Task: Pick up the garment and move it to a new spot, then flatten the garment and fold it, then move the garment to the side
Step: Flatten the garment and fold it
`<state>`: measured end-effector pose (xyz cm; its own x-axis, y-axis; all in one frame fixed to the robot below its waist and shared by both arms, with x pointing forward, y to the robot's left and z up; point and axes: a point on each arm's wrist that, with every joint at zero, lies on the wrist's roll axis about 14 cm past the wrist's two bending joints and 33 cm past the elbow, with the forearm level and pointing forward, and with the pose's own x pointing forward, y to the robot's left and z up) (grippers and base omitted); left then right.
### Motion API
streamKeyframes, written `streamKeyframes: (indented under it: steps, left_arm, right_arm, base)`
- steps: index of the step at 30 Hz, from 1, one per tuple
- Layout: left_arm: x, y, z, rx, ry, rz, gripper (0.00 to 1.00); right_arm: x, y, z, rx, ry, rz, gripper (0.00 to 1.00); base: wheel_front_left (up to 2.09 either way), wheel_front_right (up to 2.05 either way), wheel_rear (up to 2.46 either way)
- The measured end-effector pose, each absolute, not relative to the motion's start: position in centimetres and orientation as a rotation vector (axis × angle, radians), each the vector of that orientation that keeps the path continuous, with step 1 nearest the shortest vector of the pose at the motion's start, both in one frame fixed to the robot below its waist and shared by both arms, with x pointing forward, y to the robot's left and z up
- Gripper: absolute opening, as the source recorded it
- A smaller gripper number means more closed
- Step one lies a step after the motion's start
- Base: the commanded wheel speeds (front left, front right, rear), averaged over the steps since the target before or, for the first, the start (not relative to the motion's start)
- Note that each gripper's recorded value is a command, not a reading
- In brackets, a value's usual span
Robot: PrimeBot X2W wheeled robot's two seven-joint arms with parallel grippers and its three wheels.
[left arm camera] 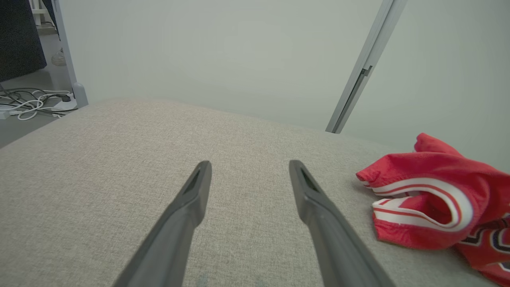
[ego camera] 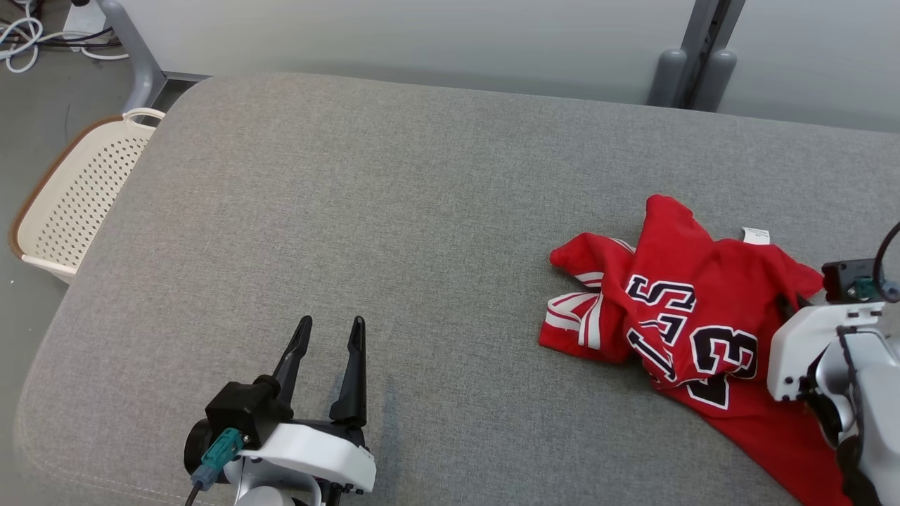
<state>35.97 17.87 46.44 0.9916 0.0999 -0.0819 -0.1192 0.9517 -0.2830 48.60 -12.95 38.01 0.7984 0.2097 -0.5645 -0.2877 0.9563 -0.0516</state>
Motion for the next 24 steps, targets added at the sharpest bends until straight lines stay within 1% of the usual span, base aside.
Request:
streamKeyframes:
  steps: [6, 13, 18, 24]
  left_arm:
    - [36.0, 17.7, 46.6, -0.289, 0.062, 0.105, 1.00]
    - [36.0, 17.4, 46.7, -0.288, 0.061, 0.096, 1.00]
    - [36.0, 17.6, 46.4, -0.286, 0.068, 0.102, 1.00]
    - [36.0, 17.6, 46.1, -0.286, 0.078, 0.106, 1.00]
  right_arm:
    - [51.2, -14.5, 41.1, -0.132, 0.468, 0.231, 0.00]
    - [55.3, -17.7, 46.4, -0.162, 0.300, 0.155, 0.00]
    - [57.9, -18.5, 50.3, -0.185, 0.194, 0.126, 0.00]
    - [59.8, -18.8, 53.2, -0.219, 0.105, 0.110, 0.00]
  base:
    - [0.00, 0.00, 0.00]
    - [0.00, 0.00, 0.00]
    - [0.00, 0.00, 0.00]
    - [0.00, 0.00, 0.00]
